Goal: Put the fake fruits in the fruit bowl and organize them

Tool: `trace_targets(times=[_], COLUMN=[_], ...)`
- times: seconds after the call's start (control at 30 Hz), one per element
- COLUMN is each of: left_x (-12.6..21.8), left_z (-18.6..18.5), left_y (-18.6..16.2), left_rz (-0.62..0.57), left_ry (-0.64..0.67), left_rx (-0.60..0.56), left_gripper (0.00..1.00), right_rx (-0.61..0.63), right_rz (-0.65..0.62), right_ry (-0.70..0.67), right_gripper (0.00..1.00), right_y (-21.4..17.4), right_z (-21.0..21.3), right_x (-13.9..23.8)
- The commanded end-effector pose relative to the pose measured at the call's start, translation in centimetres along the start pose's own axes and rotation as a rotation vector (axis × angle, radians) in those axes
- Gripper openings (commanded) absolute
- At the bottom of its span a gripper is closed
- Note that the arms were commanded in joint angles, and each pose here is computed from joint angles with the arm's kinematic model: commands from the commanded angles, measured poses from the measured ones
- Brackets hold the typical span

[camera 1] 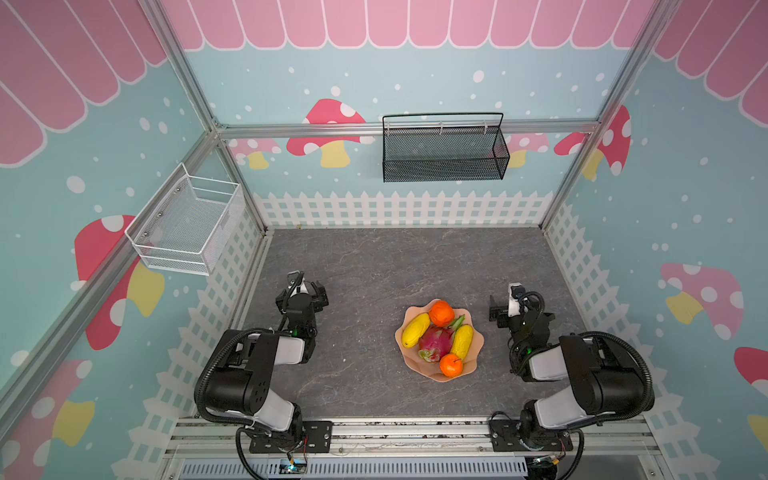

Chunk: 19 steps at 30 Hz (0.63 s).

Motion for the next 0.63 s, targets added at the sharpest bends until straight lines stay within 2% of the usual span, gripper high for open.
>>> trace_targets(times=[0.0, 0.6], left_x=[-0.18, -0.1], left_z=[-0.08, 0.13], left_y=[0.88, 0.94], left_rz=[-0.022, -0.037], left_ry=[-0.011, 0.005], left_rx=[-0.002, 0.0], left_gripper=[1.0, 1.0], right_rx=[0.018, 0.021], right_rz=[-0.068, -0.068], right_ry=[-0.006, 0.0], right_gripper=[0.98, 0.98], right_y=[1.71, 1.78], right_z=[-0.37, -0.29], right_x=[-0.38, -0.36])
Point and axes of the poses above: each gripper's point midway between its finger pads, its own x axis back along the fingers, its own z axis along the line the jaws close on, y = z × x, the point moved 3 cm from there along x, back along the fingers
